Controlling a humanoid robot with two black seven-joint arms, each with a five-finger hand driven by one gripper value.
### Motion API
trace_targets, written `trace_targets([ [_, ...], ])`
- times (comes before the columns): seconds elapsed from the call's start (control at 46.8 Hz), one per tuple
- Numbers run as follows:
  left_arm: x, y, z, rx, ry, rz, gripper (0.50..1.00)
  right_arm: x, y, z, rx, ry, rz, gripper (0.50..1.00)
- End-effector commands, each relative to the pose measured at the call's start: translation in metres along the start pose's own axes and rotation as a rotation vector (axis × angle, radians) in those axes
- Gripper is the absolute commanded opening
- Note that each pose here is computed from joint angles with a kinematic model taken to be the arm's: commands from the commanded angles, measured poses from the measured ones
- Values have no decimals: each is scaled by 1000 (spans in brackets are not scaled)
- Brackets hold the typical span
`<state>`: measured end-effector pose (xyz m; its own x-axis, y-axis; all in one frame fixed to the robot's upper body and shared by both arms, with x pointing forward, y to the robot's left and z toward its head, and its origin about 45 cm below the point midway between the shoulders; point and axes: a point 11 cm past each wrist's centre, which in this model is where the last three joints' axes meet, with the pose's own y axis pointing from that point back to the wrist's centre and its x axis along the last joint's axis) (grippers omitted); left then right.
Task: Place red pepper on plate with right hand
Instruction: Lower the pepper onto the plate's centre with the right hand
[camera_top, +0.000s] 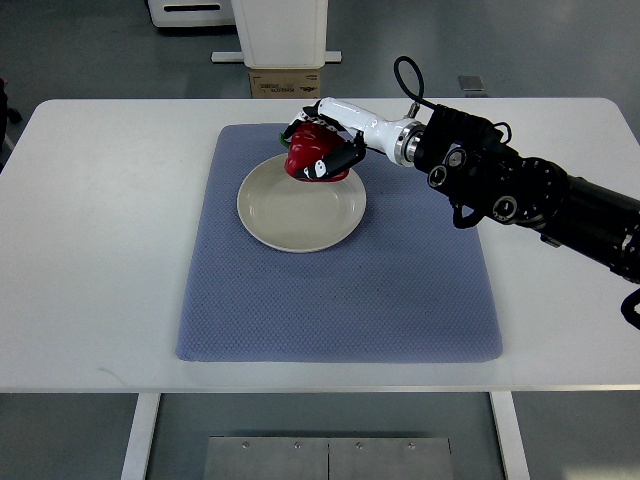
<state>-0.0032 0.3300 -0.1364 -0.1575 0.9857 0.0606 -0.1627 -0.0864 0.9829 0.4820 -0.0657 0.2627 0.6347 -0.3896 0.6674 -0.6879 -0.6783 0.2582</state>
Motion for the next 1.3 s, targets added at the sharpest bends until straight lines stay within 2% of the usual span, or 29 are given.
trace_targets([
  [0.0,0,0,0,0,1,0,1000,-1,0,1,-1,-4,-1,500],
  [0.941,0,0,0,0,0,0,1000,-41,6,29,-36,-72,-54,500],
  [1.176,0,0,0,0,0,0,1000,-44,6,29,-30,-78,-58,608],
  [1.283,0,0,1,-2,-1,-1,1000,-45,6,29,-26,-79,-60,717],
])
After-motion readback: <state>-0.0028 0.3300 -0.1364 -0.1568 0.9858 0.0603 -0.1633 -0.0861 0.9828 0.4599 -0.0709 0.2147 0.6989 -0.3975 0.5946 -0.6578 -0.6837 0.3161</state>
